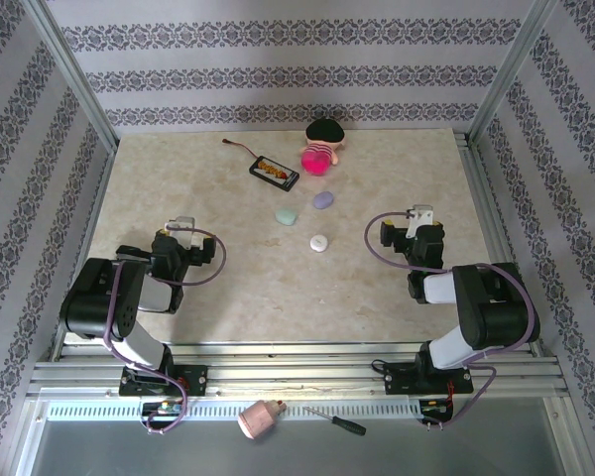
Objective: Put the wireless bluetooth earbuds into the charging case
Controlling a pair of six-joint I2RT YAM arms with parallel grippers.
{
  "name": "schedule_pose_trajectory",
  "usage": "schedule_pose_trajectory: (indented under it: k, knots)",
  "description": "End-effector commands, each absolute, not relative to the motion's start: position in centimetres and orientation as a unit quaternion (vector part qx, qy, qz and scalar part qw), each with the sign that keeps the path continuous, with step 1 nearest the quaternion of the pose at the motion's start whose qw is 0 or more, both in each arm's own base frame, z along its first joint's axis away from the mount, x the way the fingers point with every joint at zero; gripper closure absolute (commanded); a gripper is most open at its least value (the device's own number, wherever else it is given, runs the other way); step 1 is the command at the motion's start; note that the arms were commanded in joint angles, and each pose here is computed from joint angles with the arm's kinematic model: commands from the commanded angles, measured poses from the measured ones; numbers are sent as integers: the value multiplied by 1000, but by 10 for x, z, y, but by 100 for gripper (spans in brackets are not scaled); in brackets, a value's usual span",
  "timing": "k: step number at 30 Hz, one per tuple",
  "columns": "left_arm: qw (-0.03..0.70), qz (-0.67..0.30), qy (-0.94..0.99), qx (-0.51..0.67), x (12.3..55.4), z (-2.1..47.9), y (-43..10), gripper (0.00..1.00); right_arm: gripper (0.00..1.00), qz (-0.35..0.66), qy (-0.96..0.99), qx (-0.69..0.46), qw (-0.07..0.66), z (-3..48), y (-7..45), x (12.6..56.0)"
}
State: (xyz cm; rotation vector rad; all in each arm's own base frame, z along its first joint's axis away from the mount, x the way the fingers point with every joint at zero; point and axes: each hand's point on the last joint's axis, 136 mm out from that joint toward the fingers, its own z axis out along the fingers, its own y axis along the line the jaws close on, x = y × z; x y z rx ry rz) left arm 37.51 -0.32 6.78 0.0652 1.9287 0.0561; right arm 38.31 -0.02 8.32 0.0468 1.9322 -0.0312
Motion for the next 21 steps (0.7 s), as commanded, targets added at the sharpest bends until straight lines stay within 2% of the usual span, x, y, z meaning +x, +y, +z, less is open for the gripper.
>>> schedule_pose_trajectory:
  k: [1,3,21]
  knots:
    - [590,19,808,1,397,91,4,1,2,-11,801,29,598,107,-4,398]
    - [572,25,819,-20,401,87,11,1,2,-11,800,28,600,107,-4,398]
    - [574,22,819,-15,401,87,10,1,2,-11,800,27,600,107,-3,398]
